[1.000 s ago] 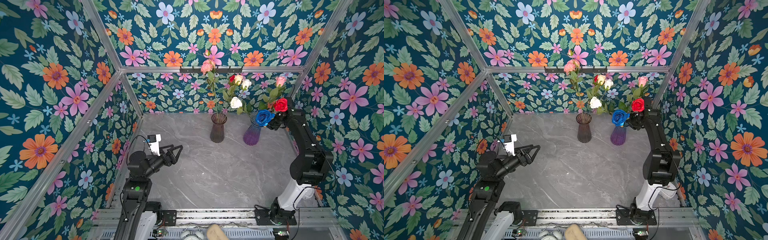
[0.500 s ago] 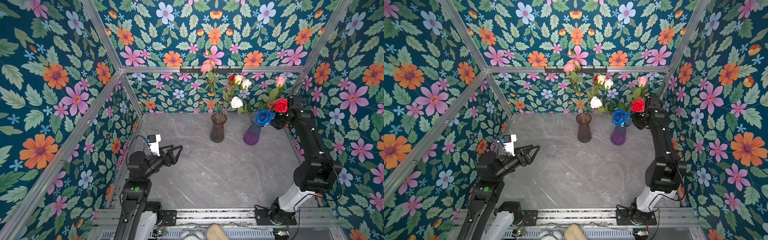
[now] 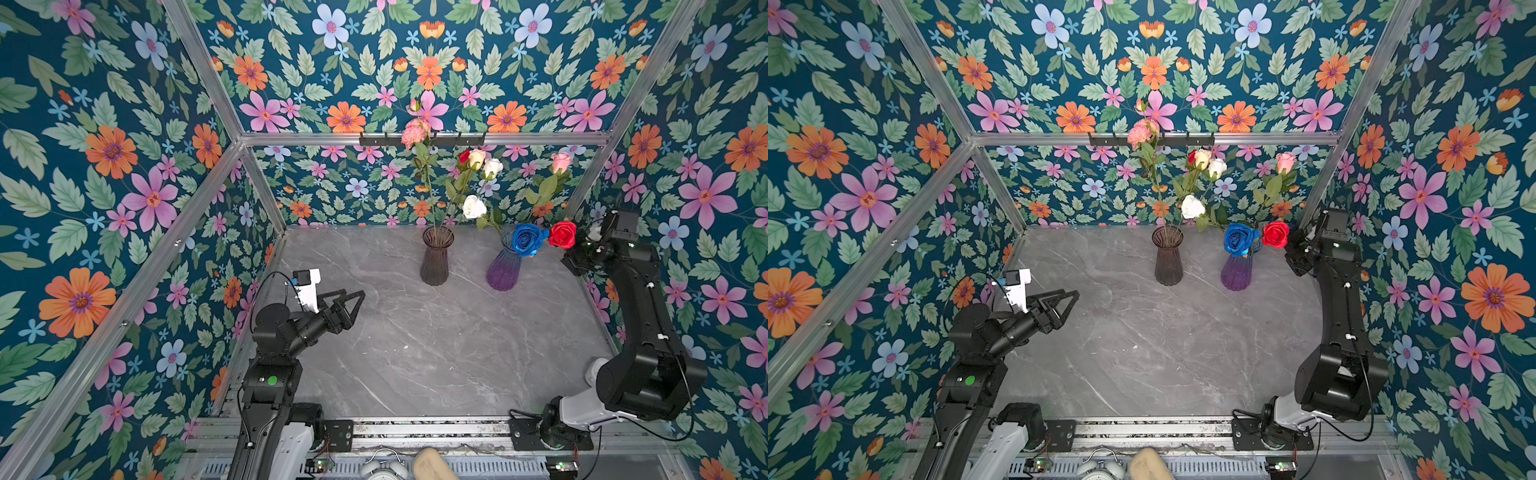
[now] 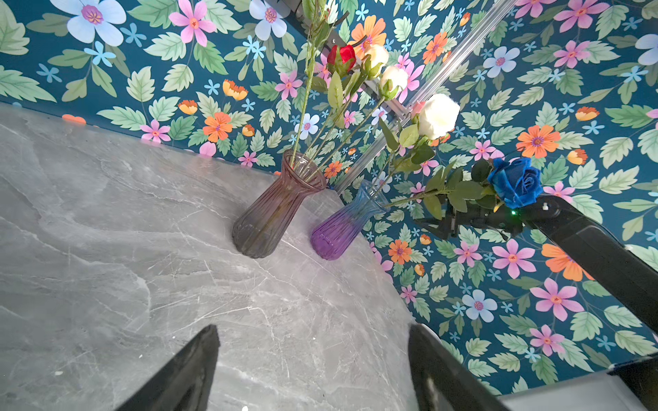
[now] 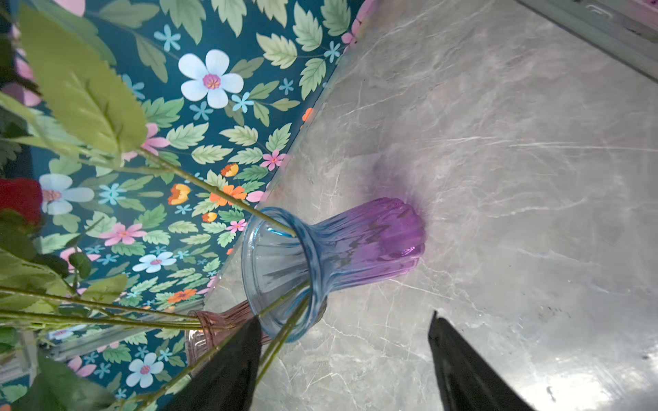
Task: Arrange flowers in a vase
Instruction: Place the vase at the top-right of the table, then reset both arms
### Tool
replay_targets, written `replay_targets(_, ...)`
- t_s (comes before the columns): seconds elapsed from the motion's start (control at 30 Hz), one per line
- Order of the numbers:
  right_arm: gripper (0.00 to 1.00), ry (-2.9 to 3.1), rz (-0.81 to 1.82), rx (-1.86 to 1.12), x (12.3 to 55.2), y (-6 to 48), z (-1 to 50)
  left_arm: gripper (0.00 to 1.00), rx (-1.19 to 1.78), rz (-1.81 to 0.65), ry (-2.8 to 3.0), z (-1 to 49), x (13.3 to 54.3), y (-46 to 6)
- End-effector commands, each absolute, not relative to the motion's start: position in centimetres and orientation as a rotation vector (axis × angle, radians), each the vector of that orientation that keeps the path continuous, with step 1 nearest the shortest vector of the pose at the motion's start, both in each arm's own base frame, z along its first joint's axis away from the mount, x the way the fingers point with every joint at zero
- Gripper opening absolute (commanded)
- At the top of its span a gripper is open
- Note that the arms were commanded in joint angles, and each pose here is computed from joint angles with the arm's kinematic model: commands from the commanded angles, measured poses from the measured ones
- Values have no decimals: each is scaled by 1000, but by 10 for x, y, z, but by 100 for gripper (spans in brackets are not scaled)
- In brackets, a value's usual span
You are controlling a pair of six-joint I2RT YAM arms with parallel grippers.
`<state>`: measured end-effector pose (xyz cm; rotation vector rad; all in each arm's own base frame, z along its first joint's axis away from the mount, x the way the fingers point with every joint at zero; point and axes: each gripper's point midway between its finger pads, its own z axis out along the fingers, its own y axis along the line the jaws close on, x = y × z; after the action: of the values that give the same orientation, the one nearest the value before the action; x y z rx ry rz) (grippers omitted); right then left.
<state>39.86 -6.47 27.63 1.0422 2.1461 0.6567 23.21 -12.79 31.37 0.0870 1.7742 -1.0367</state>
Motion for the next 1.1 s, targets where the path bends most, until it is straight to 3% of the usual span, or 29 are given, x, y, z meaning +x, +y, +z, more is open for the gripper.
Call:
replay_targets(0.0,76,2048,678,1079,390,-75,288,87,96,-1022,1753,322,232,-127)
replay_targets(0.23,76,1972,594,1009,340,-72,298,90,62,-984,1763,318,235,-121)
replay_targets(0.37,78,1957,551,958,304,-59,279,100,-59,-821,1804,302,244,-97)
replay_targets(0.53,83,1946,468,824,262,-32,251,100,-252,-641,1835,275,250,-62)
replay_targets(0.7,92,2006,386,541,253,14,223,100,-399,-473,1825,253,256,-30)
replay_targets(0.93,99,1989,-291,-38,269,51,199,98,-528,-307,1777,213,251,2)
replay_targets(1.07,99,1873,-335,-161,277,61,179,98,-540,-305,1676,212,243,9)
